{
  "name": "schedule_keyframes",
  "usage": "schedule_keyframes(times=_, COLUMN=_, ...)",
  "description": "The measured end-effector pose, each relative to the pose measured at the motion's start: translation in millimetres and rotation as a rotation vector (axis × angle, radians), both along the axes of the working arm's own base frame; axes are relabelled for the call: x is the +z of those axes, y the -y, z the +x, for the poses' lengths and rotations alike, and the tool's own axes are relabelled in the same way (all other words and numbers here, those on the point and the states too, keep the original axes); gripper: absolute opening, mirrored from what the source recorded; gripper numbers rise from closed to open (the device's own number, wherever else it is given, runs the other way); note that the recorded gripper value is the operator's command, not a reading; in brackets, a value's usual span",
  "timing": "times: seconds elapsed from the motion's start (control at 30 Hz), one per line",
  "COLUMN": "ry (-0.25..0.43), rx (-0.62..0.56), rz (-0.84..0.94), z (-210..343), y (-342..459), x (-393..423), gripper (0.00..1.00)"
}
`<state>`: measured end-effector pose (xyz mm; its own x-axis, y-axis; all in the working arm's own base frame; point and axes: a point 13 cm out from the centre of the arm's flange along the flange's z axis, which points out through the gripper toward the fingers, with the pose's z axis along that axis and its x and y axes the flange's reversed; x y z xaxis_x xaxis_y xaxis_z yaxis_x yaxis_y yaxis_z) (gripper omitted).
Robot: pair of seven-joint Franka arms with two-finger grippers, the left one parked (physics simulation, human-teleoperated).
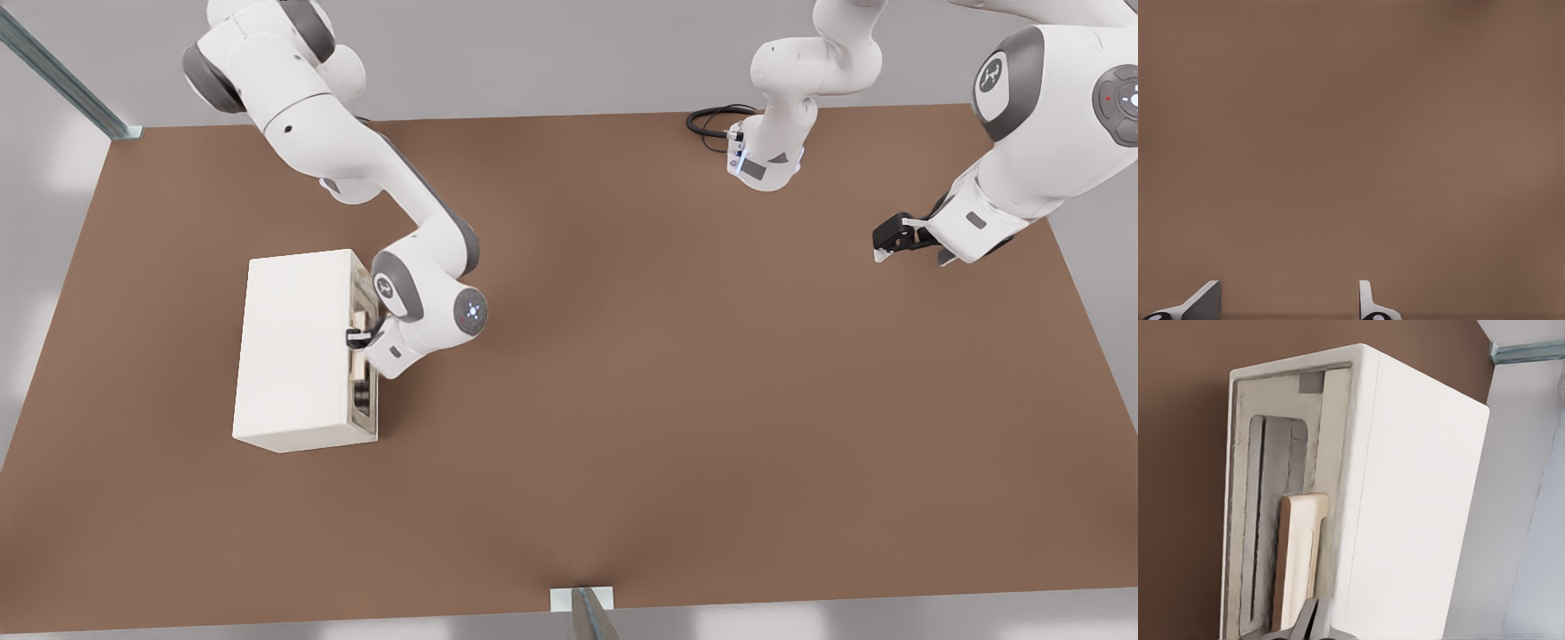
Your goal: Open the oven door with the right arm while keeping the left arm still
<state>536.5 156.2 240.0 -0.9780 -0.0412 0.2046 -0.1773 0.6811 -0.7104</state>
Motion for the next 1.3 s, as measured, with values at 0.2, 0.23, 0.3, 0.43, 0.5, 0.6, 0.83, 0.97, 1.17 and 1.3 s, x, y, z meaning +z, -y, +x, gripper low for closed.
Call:
schedule_keyframes(times=0.2, ry=0.038, rx=-0.044, rz=-0.041, z=0.8, y=9.2, x=-9.8, gripper=0.21)
schedule_keyframes(times=0.23, ry=0.042, rx=-0.05, rz=-0.046, z=0.7, y=10.0, x=-12.2, gripper=0.21)
schedule_keyframes(times=0.3, ry=0.048, rx=-0.06, rz=-0.054, z=0.2, y=11.0, x=-16.9, gripper=0.21)
schedule_keyframes(times=0.43, ry=0.062, rx=-0.075, rz=-0.067, z=0.2, y=11.9, x=-23.2, gripper=0.21)
schedule_keyframes(times=0.5, ry=0.071, rx=-0.078, rz=-0.07, z=0.2, y=10.5, x=-24.2, gripper=0.21)
schedule_keyframes(times=0.6, ry=0.086, rx=-0.074, rz=-0.07, z=-0.4, y=2.2, x=-24.8, gripper=0.21)
schedule_keyframes(times=0.83, ry=0.175, rx=-0.24, rz=0.228, z=36.3, y=-119.0, x=-17.6, gripper=1.0)
schedule_keyframes(times=0.97, ry=0.229, rx=-0.57, rz=0.507, z=67.1, y=7.5, x=92.7, gripper=1.0)
schedule_keyframes(times=1.17, ry=0.388, rx=-0.57, rz=0.707, z=91.8, y=135.4, x=224.3, gripper=1.0)
schedule_keyframes(times=1.3, ry=0.332, rx=-0.46, rz=0.737, z=115.4, y=133.8, x=219.5, gripper=1.0)
